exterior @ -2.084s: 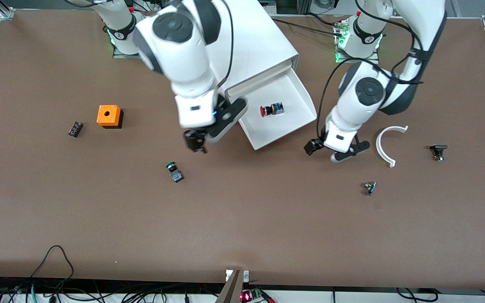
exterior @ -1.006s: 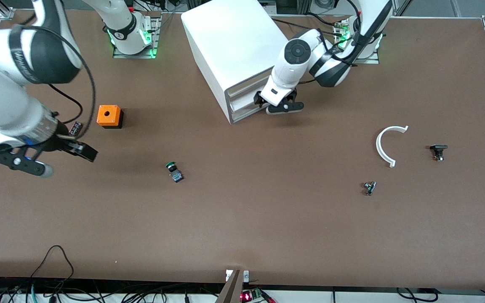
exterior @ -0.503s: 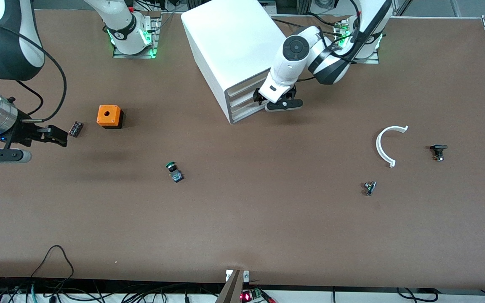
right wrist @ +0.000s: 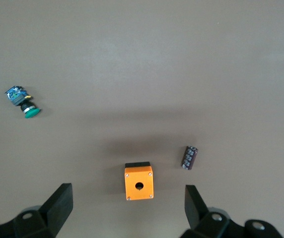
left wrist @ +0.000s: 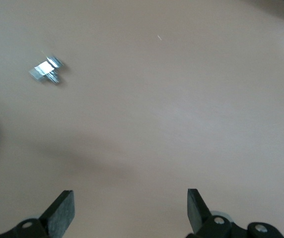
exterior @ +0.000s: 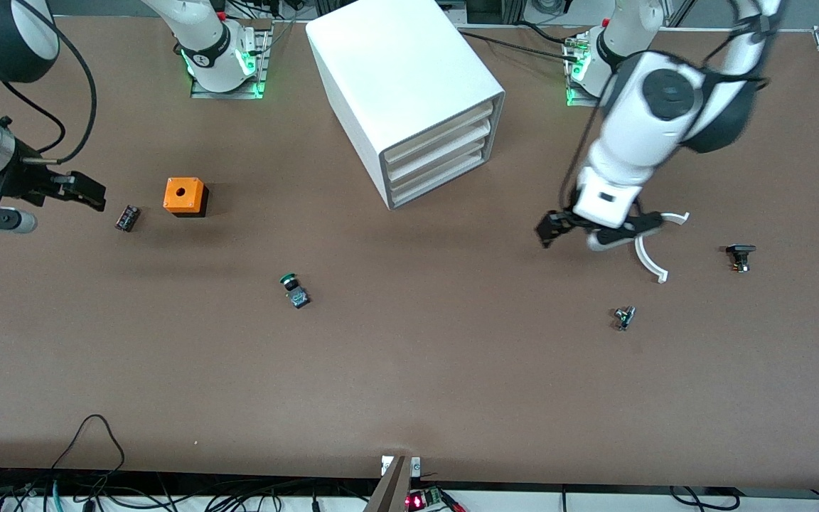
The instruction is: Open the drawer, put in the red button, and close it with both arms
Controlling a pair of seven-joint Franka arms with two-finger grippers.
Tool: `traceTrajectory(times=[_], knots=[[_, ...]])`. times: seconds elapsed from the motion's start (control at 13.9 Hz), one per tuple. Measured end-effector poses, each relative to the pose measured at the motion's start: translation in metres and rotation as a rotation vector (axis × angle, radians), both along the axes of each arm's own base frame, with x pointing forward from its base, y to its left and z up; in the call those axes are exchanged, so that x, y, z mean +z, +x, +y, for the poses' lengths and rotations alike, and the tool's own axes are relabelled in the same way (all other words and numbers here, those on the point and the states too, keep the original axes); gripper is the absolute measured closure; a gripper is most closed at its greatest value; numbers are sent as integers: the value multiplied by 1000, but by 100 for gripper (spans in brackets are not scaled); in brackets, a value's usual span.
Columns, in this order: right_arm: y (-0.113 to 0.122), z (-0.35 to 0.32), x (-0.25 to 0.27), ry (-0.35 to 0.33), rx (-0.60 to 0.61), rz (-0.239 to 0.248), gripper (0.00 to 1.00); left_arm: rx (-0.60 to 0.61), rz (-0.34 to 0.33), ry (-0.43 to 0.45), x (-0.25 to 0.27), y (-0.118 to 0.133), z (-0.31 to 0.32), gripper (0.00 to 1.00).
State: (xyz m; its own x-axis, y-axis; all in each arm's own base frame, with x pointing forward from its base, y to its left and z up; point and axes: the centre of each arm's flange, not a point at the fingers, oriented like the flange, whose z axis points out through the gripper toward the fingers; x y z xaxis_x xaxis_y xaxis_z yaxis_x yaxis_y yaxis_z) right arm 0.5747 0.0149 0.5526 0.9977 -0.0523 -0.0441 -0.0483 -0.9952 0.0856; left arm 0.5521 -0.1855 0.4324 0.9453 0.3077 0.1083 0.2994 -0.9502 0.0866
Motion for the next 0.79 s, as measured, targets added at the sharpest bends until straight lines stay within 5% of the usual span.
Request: traceTrajectory(times=[0.29,0.79], knots=[[-18,-1,-8,6,30,23,0,-224,120,89,92,6,75,0],[-27,-13,3,9,45,18,0,-234,137,101,139,-3,163,0]])
